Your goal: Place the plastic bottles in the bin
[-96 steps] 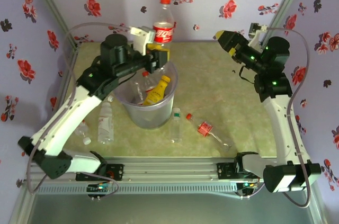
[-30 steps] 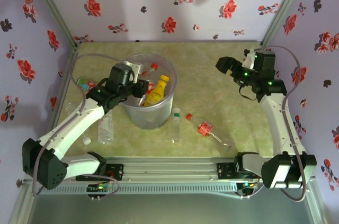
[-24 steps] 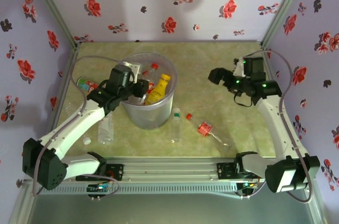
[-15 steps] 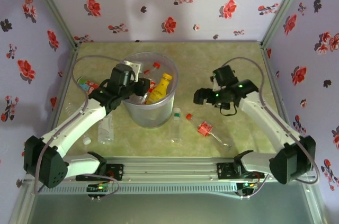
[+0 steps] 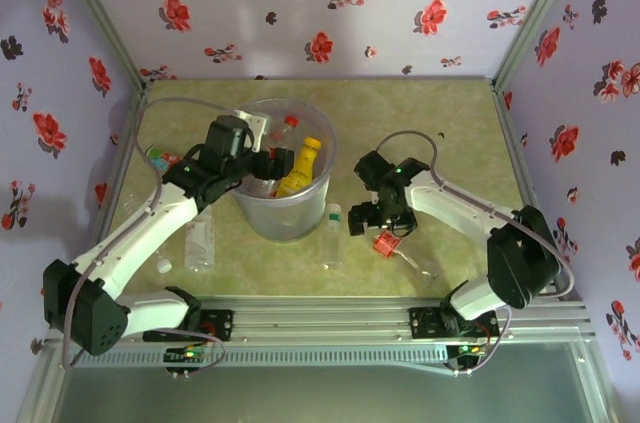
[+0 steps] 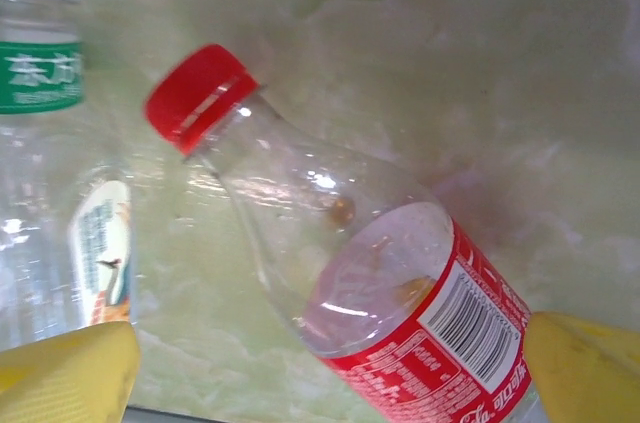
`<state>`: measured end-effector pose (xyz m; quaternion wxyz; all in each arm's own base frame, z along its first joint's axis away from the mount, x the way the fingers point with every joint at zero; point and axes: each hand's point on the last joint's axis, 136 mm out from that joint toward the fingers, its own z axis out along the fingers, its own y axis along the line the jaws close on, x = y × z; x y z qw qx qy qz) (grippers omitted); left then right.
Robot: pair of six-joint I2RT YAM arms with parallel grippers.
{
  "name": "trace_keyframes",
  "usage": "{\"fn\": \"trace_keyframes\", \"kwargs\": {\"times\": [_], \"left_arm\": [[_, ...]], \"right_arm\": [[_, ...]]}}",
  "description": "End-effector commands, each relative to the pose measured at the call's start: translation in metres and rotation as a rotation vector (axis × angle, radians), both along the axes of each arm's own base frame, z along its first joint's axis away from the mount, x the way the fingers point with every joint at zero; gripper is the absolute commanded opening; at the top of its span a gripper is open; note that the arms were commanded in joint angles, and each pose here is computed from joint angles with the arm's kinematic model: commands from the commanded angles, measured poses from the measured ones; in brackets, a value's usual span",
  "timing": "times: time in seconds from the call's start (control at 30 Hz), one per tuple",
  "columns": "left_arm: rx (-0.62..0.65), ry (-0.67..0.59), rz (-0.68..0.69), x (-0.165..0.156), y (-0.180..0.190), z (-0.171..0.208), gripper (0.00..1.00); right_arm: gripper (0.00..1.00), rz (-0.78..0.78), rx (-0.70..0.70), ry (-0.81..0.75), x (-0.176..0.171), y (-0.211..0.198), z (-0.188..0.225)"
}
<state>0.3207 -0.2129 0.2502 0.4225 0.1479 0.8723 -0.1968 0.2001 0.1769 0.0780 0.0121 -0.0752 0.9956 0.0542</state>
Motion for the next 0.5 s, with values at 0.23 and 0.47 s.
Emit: {"fn": "trace_keyframes", "kwargs": {"times": [0.23, 0.47], "left_arm": [[-0.103, -0.174, -0.016, -0.008, 0.005, 0.083, 0.92], [-0.117, -0.198, -0.02, -0.009, 0.005, 0.092, 0.92]], "right_arm": [[0.98, -0.019, -0.122, 0.059, -0.003, -0.014, -0.042], [0.88, -0.029, -0.203, 0.063, -0.001, -0.028, -0.053]]}}
